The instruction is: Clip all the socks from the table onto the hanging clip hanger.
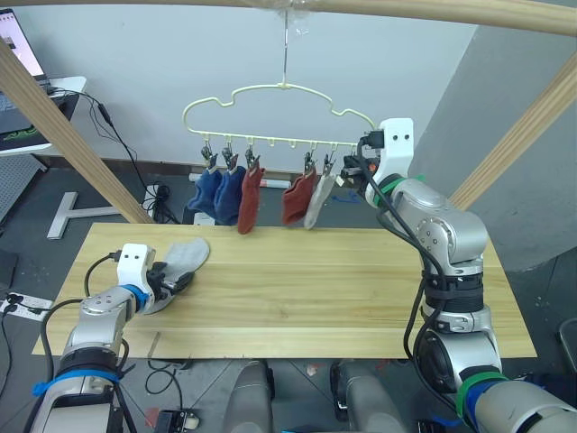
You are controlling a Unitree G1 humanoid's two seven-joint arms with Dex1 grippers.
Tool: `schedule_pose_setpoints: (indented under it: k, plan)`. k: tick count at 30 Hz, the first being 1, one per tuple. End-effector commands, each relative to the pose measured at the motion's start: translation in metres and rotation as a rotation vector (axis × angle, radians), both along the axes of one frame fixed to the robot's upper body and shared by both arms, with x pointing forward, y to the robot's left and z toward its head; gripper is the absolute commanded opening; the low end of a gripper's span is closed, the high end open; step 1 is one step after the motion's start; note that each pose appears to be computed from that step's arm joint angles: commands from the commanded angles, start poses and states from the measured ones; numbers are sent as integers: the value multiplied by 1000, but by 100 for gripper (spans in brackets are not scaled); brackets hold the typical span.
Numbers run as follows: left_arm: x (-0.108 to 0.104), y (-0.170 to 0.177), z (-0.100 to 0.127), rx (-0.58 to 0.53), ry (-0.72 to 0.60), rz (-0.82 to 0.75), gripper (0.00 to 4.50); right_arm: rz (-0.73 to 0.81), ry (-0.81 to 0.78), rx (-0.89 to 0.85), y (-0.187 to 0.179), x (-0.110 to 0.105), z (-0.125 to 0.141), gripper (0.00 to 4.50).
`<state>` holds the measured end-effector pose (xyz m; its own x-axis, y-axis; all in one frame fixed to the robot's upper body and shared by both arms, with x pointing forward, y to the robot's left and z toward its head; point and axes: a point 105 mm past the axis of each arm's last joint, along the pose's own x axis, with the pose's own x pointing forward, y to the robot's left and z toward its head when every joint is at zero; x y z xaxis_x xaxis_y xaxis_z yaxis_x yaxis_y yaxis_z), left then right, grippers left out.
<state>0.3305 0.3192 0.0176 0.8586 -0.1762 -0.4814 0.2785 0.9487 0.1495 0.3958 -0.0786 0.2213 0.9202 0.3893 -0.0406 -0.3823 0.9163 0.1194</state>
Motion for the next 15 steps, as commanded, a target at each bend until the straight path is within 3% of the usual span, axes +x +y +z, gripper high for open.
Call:
schedule_pose_setpoints:
  k: [1,6,10,15]
  plan:
    - [-11,-9,-12,-86,52,-19,267,-20,-15,32,-6,-3,6,0]
    - [-17,-50,-3,-193,48,-163,122,-18,-8,34,-9,-2,6,0]
    - [-26,-109,5,-265,28,-325,1,-5,49,82,-11,1,2,0]
    - [-29,-191,50,-424,-101,-481,1,4,184,217,-20,3,3,0]
